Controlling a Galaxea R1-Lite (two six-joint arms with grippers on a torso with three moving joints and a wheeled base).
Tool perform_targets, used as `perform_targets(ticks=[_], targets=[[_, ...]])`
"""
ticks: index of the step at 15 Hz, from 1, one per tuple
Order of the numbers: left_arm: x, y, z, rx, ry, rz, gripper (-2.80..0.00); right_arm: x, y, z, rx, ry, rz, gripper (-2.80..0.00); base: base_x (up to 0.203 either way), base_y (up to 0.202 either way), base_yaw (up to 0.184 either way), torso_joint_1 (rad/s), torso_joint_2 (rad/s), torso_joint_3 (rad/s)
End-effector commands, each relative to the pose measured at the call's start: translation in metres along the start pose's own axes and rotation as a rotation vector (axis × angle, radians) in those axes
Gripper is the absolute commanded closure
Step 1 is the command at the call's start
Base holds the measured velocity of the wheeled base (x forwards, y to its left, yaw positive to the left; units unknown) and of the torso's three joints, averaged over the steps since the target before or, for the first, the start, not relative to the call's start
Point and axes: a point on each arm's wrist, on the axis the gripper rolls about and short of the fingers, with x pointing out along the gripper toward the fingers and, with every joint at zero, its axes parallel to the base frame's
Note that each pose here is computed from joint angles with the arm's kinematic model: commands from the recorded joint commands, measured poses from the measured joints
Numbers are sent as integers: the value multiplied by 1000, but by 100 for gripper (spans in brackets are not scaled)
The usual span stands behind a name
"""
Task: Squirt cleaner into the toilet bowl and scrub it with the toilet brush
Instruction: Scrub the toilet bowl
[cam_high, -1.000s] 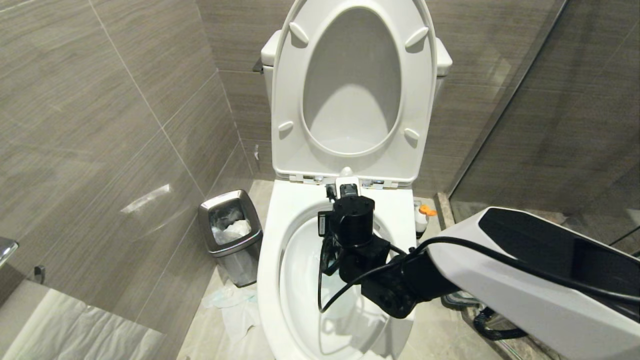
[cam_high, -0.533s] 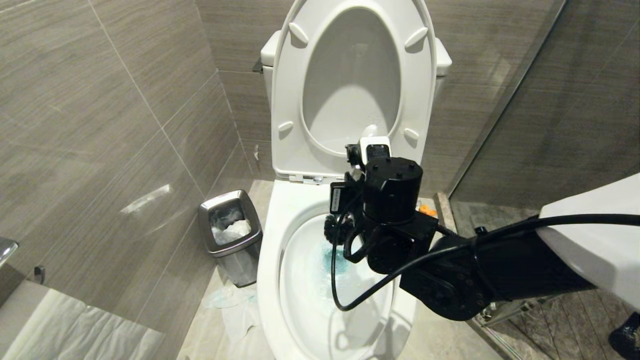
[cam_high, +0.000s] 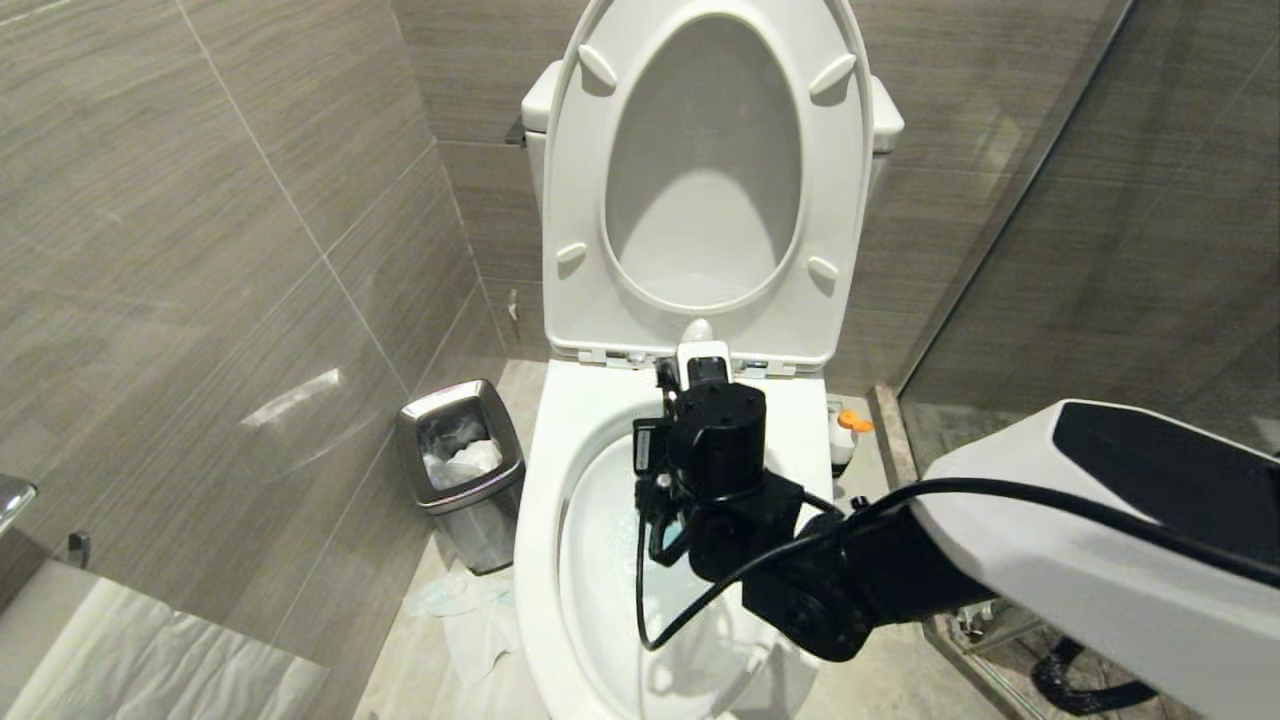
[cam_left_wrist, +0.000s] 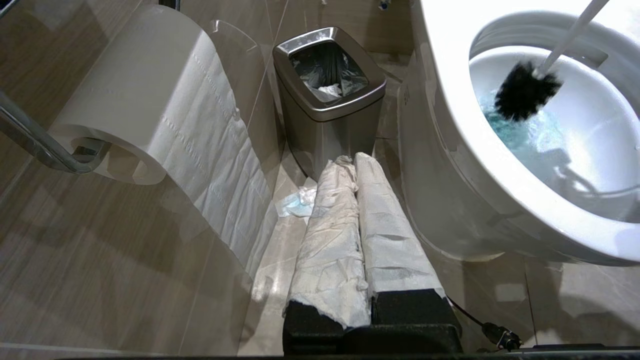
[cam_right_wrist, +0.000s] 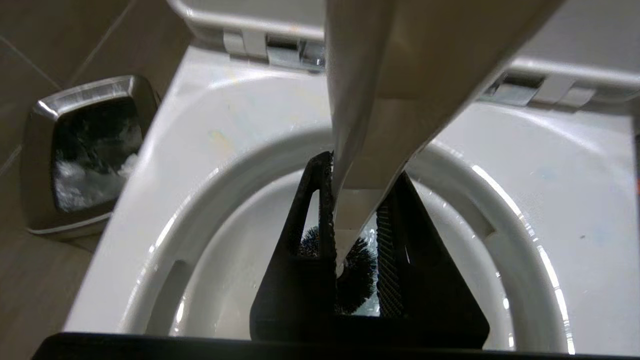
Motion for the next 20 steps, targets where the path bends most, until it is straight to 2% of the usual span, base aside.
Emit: perform_targets(ticks=[1, 2, 4, 7, 11, 14, 16, 20], targets=[[0, 0, 0, 0, 0, 0, 0, 15, 8, -51, -52, 62, -13, 0, 0, 0, 0, 0, 0, 0], [0, 0, 0, 0, 0, 0, 0, 18, 9, -57, -54, 64, -14, 0, 0, 0, 0, 0, 0, 0], [0, 0, 0, 0, 0, 0, 0, 15, 9, -45, -38, 46, -13, 0, 0, 0, 0, 0, 0, 0], [0, 0, 0, 0, 0, 0, 0, -2, -1, 5, 17, -18, -7, 0, 0, 0, 0, 0, 0, 0], [0, 0, 0, 0, 0, 0, 0, -52, -25, 83, 94, -104, 24, 0, 0, 0, 0, 0, 0, 0], [0, 0, 0, 0, 0, 0, 0, -84, -39, 119, 117, -128, 48, 0, 0, 0, 0, 0, 0, 0], [0, 0, 0, 0, 0, 0, 0, -93, -45, 129, 119, -131, 50, 0, 0, 0, 0, 0, 0, 0], [0, 0, 0, 0, 0, 0, 0, -101, -54, 111, 58, -69, 48, 0, 0, 0, 0, 0, 0, 0]])
